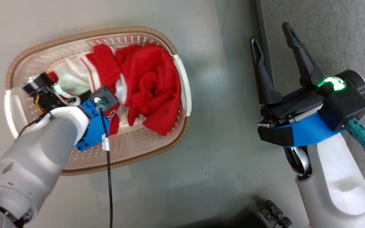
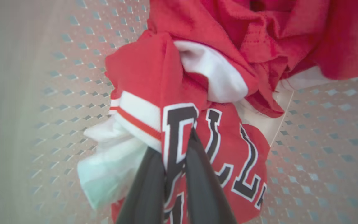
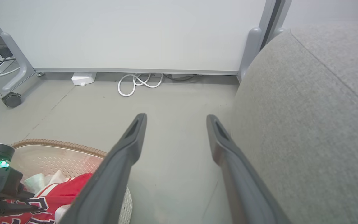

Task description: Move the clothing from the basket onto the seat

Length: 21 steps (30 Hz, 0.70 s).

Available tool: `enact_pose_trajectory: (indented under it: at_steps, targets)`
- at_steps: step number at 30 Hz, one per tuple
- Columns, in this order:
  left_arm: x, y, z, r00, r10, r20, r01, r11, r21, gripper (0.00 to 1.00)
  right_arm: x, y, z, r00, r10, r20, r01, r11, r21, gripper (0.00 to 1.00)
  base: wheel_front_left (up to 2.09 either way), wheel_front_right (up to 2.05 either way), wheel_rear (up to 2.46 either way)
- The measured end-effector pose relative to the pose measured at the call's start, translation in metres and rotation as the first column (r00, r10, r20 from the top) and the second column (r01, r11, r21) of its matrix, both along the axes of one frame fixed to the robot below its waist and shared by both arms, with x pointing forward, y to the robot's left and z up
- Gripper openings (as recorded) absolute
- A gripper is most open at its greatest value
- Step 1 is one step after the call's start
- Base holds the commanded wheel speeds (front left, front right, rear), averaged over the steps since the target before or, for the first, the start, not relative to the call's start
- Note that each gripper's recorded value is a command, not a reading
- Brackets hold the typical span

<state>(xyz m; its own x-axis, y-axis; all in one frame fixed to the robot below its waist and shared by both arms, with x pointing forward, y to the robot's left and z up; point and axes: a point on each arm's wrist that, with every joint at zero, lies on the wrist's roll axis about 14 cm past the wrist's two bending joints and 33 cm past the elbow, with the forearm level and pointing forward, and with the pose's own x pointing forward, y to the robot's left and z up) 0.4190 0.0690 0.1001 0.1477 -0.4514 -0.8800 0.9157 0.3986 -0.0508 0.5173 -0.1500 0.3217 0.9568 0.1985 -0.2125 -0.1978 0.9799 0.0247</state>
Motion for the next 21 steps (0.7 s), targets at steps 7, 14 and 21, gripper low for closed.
enact_pose_trajectory:
  at_steps: [7,14,21]
  targets:
    - [0.013,-0.024,0.045,0.995,0.071,0.068,-0.061,0.989,-0.136,0.0,0.004,0.01,0.025,0.998,0.02,0.052,-0.02,1.0,0.003,1.0,0.0,0.0,0.0]
    - [0.03,-0.039,0.101,0.977,0.162,0.139,-0.123,0.959,-0.255,0.0,-0.001,0.022,0.05,0.995,0.044,0.092,-0.044,0.999,0.0,1.0,0.0,0.0,0.0]
    - [0.058,-0.051,0.176,0.931,0.269,0.247,-0.155,0.903,-0.399,0.0,-0.009,0.033,0.081,0.988,0.065,0.14,-0.066,0.998,0.002,1.0,0.0,0.0,0.0]
